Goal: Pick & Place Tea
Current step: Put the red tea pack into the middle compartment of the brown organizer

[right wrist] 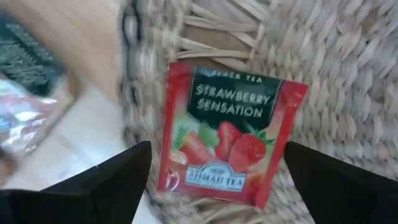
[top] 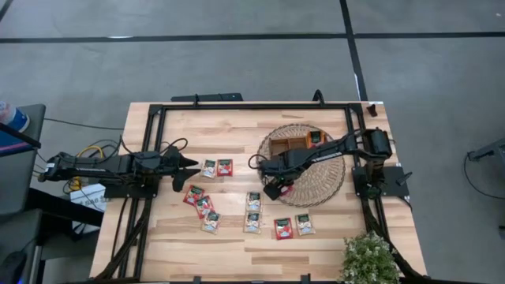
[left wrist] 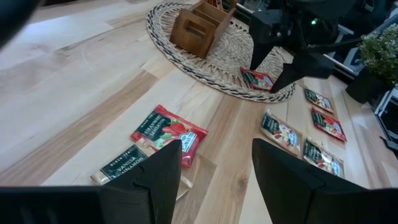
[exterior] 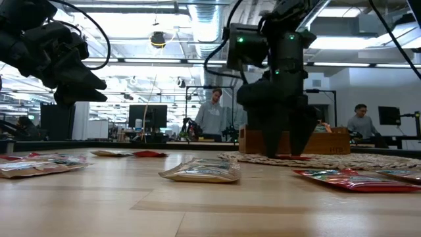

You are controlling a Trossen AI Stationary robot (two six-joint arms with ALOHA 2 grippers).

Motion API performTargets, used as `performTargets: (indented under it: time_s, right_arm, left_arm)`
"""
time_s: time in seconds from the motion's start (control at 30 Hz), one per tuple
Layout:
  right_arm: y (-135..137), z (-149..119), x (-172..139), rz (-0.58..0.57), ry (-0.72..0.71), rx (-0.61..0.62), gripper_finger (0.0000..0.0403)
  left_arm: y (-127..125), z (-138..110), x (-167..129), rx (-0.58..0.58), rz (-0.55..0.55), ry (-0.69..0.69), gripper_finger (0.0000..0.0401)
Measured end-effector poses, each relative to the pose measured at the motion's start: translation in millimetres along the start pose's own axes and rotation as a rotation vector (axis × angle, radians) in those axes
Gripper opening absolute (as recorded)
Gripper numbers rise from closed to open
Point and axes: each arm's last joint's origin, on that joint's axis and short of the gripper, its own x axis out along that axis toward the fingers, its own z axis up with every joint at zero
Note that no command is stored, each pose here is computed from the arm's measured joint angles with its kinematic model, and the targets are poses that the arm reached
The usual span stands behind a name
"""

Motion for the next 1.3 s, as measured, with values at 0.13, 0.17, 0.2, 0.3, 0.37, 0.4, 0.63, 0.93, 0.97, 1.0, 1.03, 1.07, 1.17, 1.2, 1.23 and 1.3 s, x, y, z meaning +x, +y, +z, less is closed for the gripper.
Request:
performTargets:
  time_s: [0.13, 0.17, 0.2, 0.3, 0.37, 0.4, 0.63, 0.93, 0.97, 1.0, 1.03, 1.07, 1.17, 1.2, 1.23, 1.3]
  right_arm:
    - [0.6, -1.3, 3.5, -0.015, 0.006, -0.007, 0.0363]
    - [0.4, -1.1, 5.8, -0.027, 0.004, -0.005, 0.0363]
    - [0.3, -1.1, 5.9, -0.034, -0.001, -0.004, 0.0363]
    - [-0.2, -1.1, 6.4, -0.039, -0.002, -0.004, 0.0363]
    - [-0.2, -1.0, 6.7, -0.038, -0.001, -0.004, 0.0363]
    - [-0.2, -1.1, 6.9, -0.039, -0.002, -0.004, 0.0363]
    - [-0.6, -0.6, 7.4, -0.036, 0.000, 0.013, 0.0362]
    - [-1.3, -0.8, 8.0, -0.055, -0.013, 0.050, 0.0306]
    - [-1.3, -0.8, 8.0, -0.056, -0.014, 0.049, 0.0299]
    - [-1.3, -0.8, 8.0, -0.057, -0.014, 0.049, 0.0292]
    - [-1.5, -0.9, 8.0, -0.058, -0.013, 0.049, 0.0287]
    - [-1.5, -1.0, 8.0, -0.059, -0.013, 0.050, 0.0282]
    - [-1.8, -1.2, 8.1, -0.060, -0.011, 0.050, 0.0272]
    - [-1.8, -1.2, 8.1, -0.061, -0.010, 0.050, 0.0270]
    - [-1.9, -1.3, 8.1, -0.062, -0.010, 0.050, 0.0267]
    - [-2.0, -1.3, 8.1, -0.064, -0.010, 0.050, 0.0261]
  left_arm:
    - [0.0, 0.0, 0.0, -0.001, 0.001, -0.001, 0.0188]
    - [0.1, 0.0, 0.0, -0.001, 0.002, -0.001, 0.0188]
    - [0.0, 0.1, 0.0, -0.002, 0.002, -0.001, 0.0188]
    - [0.0, 0.1, 0.0, -0.004, 0.002, -0.002, 0.0188]
    - [0.1, 0.1, 0.0, -0.007, 0.002, -0.001, 0.0188]
    - [0.1, 0.0, 0.0, -0.010, 0.002, -0.001, 0.0188]
    - [0.0, 0.0, 0.0, -0.019, 0.001, -0.001, 0.0188]
    - [0.0, 0.0, 0.0, -0.023, 0.001, -0.001, 0.0188]
    - [0.1, 0.0, 0.0, -0.023, 0.002, -0.001, 0.0188]
    - [0.1, 0.0, 0.0, -0.023, 0.002, -0.001, 0.0188]
    - [0.0, 0.0, 0.0, -0.023, 0.001, -0.001, 0.0188]
    - [0.0, 0.0, 0.0, -0.023, 0.001, -0.001, 0.0188]
    - [0.0, 0.0, 0.0, -0.022, 0.001, -0.001, 0.0188]
    - [0.0, 0.0, 0.0, -0.022, 0.001, -0.001, 0.0188]
    - [0.0, 0.0, 0.0, -0.022, 0.001, -0.001, 0.0188]
    - [0.0, 0.0, 0.0, -0.022, 0.001, 0.000, 0.0188]
